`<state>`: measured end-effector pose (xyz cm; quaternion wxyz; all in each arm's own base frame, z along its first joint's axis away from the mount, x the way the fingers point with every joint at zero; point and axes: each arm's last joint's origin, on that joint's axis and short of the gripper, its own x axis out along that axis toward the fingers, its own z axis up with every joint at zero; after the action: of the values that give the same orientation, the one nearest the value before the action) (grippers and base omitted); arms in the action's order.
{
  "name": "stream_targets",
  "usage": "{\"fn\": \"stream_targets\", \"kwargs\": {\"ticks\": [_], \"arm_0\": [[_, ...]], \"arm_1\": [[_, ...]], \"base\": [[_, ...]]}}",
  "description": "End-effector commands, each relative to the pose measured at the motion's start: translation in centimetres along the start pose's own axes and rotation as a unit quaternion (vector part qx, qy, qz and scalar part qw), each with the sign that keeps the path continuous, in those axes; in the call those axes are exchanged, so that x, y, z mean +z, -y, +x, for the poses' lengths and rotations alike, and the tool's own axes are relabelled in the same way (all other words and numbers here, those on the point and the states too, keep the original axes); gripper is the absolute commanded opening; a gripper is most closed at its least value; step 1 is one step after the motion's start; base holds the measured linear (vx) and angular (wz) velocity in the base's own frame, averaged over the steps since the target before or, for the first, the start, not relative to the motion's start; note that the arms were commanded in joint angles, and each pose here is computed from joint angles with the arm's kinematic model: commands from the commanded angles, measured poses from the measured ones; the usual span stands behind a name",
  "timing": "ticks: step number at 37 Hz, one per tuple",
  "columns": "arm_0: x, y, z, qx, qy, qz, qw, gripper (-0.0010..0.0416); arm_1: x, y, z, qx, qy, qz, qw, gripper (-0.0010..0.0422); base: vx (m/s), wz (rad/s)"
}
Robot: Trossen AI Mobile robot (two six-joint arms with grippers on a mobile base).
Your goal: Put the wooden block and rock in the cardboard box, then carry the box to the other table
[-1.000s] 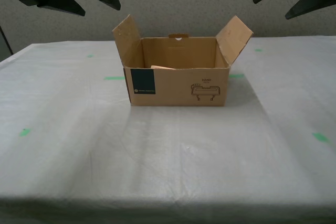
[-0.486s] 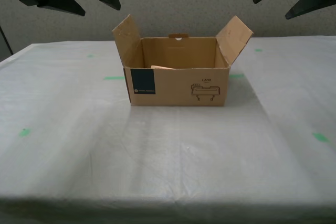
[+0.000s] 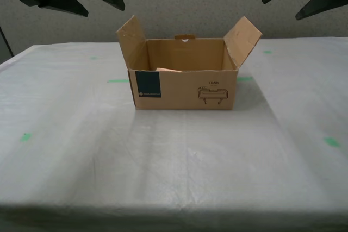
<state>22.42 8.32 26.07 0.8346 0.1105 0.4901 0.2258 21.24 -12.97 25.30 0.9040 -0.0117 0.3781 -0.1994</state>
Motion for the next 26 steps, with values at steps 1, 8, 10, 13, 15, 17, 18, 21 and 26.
{"fn": "stream_targets", "kwargs": {"ticks": [1, 8, 10, 13, 15, 17, 18, 21, 26], "arm_0": [[0.01, 0.0, -0.01, -0.001, 0.001, 0.001, 1.0, 0.0393], [0.01, 0.0, -0.01, -0.001, 0.001, 0.002, 1.0, 0.0394], [0.01, 0.0, -0.01, -0.001, 0.001, 0.001, 1.0, 0.0394], [0.01, 0.0, -0.01, -0.001, 0.001, 0.001, 1.0, 0.0394], [0.01, 0.0, -0.01, -0.001, 0.001, 0.001, 1.0, 0.0394], [0.01, 0.0, -0.01, -0.001, 0.001, 0.001, 1.0, 0.0393], [0.01, 0.0, -0.01, -0.001, 0.001, 0.001, 1.0, 0.0393], [0.01, 0.0, -0.01, -0.001, 0.001, 0.001, 1.0, 0.0394], [0.01, 0.0, -0.01, -0.001, 0.001, 0.001, 1.0, 0.0394]], "arm_1": [[0.06, 0.02, -0.03, 0.0, 0.002, 0.0, 1.0, 0.04], [0.06, 0.02, -0.03, 0.0, 0.002, 0.0, 1.0, 0.04], [0.06, 0.02, -0.03, 0.0, 0.002, 0.0, 1.0, 0.04], [0.06, 0.02, -0.03, 0.0, 0.002, 0.0, 1.0, 0.04], [0.06, 0.02, -0.03, 0.0, 0.002, 0.0, 1.0, 0.04], [0.06, 0.02, -0.03, 0.0, 0.002, 0.0, 1.0, 0.04], [0.06, 0.02, -0.03, 0.0, 0.002, 0.0, 1.0, 0.04], [0.06, 0.02, -0.03, 0.0, 0.002, 0.0, 1.0, 0.04], [0.06, 0.02, -0.03, 0.0, 0.002, 0.001, 1.0, 0.04]], "base": [[0.0, 0.0], [0.0, 0.0], [0.0, 0.0], [0.0, 0.0], [0.0, 0.0], [0.0, 0.0], [0.0, 0.0], [0.0, 0.0], [0.0, 0.0]]}}
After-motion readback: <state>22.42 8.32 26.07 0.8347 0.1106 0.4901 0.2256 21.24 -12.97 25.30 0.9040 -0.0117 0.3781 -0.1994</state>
